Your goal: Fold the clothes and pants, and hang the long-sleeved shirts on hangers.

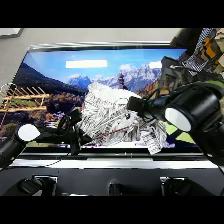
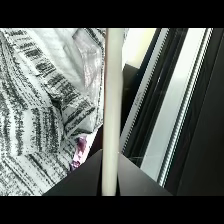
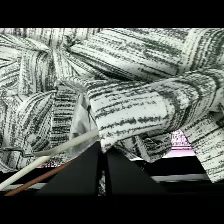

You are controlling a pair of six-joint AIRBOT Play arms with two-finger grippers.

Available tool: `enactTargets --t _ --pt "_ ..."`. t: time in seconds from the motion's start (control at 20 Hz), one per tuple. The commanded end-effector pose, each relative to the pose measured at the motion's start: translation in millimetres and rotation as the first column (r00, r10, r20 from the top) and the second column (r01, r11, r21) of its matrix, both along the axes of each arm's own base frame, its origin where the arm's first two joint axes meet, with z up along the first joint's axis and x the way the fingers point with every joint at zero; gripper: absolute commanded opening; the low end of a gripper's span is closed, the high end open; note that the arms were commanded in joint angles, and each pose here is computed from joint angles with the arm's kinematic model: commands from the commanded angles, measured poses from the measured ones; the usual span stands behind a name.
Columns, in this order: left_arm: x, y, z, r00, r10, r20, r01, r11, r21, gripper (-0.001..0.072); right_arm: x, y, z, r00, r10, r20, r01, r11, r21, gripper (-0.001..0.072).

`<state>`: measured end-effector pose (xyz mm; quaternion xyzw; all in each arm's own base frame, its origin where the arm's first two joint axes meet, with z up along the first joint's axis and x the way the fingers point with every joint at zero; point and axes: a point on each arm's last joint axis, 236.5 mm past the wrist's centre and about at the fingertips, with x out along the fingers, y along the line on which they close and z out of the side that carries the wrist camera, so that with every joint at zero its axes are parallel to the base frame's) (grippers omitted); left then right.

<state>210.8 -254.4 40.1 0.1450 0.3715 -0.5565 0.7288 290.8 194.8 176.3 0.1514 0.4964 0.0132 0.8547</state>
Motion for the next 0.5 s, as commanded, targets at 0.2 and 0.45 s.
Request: enactTargets --t 0.2,0.45 --pt "8.9 -17.1 -0.8 1.0 0.015 0.004 -0.015 0.999 -0.049 0.0025 -1.5 22.1 -0.4 0.997 0.074 -0.003 -0.073 0.996 0.052 0.0032" --pt "1.2 -25.7 -9.9 1.0 -0.017 -0.017 0.016 0.999 -0.036 0.0025 -6.4 28.3 -0.8 0.993 0.116 -0.013 -0.115 0.992 0.061 0.0032"
